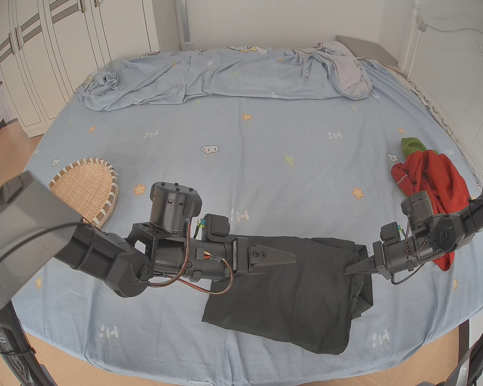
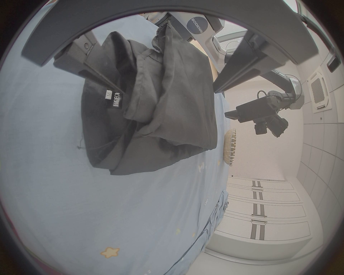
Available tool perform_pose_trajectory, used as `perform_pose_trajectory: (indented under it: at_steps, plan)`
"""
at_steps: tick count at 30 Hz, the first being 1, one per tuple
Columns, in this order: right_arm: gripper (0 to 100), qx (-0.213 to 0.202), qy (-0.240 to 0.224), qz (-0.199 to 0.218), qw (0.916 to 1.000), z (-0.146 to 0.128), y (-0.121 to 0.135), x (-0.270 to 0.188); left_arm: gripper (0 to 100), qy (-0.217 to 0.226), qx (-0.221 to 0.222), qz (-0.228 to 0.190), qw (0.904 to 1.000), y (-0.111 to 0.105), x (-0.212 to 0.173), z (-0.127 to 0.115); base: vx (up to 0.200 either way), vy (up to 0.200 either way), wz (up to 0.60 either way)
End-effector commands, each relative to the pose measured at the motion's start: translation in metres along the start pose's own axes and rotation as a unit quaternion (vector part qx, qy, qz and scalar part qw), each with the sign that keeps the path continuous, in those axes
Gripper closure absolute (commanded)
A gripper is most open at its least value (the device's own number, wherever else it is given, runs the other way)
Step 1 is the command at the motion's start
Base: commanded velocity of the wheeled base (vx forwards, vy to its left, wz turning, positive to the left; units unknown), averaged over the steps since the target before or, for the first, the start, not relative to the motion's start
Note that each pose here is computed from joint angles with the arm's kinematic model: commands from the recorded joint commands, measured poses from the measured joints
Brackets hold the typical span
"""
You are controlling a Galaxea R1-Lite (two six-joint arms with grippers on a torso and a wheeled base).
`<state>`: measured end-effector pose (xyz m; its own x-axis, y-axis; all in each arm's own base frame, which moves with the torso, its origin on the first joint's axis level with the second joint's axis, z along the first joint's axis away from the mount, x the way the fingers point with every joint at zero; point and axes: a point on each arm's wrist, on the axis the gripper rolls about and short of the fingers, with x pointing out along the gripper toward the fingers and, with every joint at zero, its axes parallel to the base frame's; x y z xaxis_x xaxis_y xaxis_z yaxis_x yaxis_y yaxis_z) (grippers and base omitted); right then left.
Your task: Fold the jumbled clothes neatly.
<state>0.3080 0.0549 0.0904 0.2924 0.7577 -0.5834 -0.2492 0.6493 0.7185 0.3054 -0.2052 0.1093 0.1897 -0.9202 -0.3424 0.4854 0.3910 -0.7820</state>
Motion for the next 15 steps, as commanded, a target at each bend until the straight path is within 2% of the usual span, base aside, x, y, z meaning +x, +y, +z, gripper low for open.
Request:
perform_pose_trajectory:
  at_steps: [1, 10, 15]
  plan:
    - [100, -0.013, -0.018, 0.003, 0.9997, 0.003, 0.009, -0.011, 0, 0.001, -0.002, 0.001, 1.0000, 0.002, 0.000, 0.000, 0.000, 0.000, 0.00]
    - [100, -0.014, -0.079, 0.015, 0.9967, 0.042, 0.027, -0.030, 0, -0.003, -0.004, 0.003, 1.0000, 0.003, -0.002, 0.001, 0.000, 0.000, 0.00]
    - [100, 0.008, -0.065, 0.006, 0.9978, 0.057, 0.022, -0.030, 0, -0.004, -0.003, 0.003, 1.0000, 0.002, -0.004, 0.002, 0.000, 0.000, 0.00]
